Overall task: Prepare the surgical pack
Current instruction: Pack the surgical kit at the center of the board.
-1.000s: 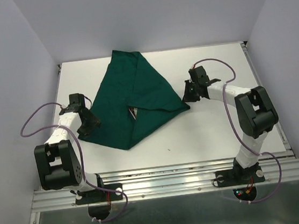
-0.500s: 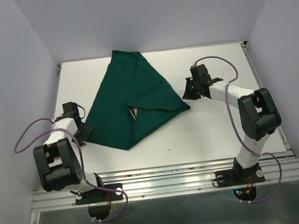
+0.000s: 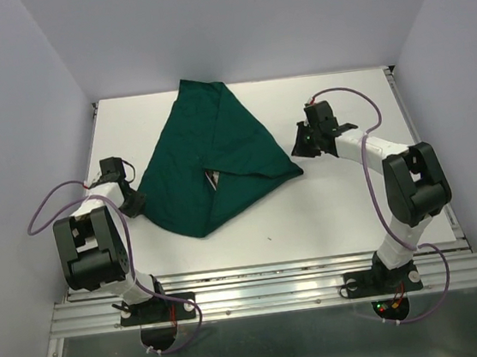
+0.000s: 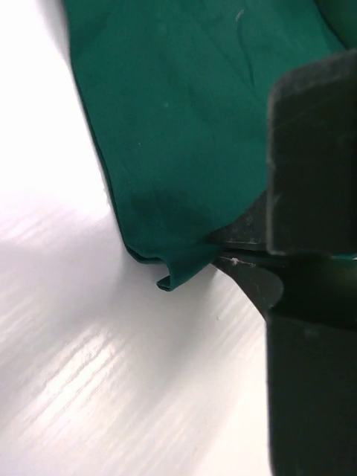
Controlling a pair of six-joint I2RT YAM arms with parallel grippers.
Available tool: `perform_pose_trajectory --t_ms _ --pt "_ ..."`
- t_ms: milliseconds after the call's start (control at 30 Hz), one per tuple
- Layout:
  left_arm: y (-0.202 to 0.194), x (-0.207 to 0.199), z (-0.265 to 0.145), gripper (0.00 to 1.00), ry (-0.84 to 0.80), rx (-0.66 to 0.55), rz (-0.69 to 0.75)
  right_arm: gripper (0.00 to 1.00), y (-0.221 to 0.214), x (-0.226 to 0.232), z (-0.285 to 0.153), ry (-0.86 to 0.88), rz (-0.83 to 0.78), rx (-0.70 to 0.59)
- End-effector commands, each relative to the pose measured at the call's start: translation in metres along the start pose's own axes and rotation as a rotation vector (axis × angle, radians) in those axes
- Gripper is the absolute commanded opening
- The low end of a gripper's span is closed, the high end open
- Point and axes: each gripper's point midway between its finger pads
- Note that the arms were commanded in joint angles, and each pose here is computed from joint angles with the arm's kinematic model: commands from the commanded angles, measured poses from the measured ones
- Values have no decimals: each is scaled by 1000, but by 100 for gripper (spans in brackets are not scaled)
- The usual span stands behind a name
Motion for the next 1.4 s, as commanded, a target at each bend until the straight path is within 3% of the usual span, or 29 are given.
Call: perform_pose_trajectory --t_ms 0,167,367,533,900,1233,1367 --pt "-17 -5 12 0 -32 61 30 16 14 3 -1 3 -1 -42" --pt "7 -42 -29 0 -154 -38 97 16 16 -2 13 -30 -7 -36" --pt "22 -113 -115 0 -381 -171 230 16 24 -4 34 -55 -24 -33" --pt "-9 -168 -160 0 -548 -127 346 14 10 -2 49 -24 -19 33" --pt "-40 -254 -227 0 -779 -93 430 14 -20 9 48 20 -33 91" --pt "-96 -332 -271 0 -941 -19 513 13 -48 41 45 75 -69 124" --pt "-117 -350 -264 0 -956 30 519 13 -56 46 43 85 -88 130"
Point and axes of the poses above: each gripper's point midway between its finger pads, its own z axis out along the fingers, its own x axis along the line the jaws close on, y = z × x, and after that the axes turned 3 degrees about z, right-handed
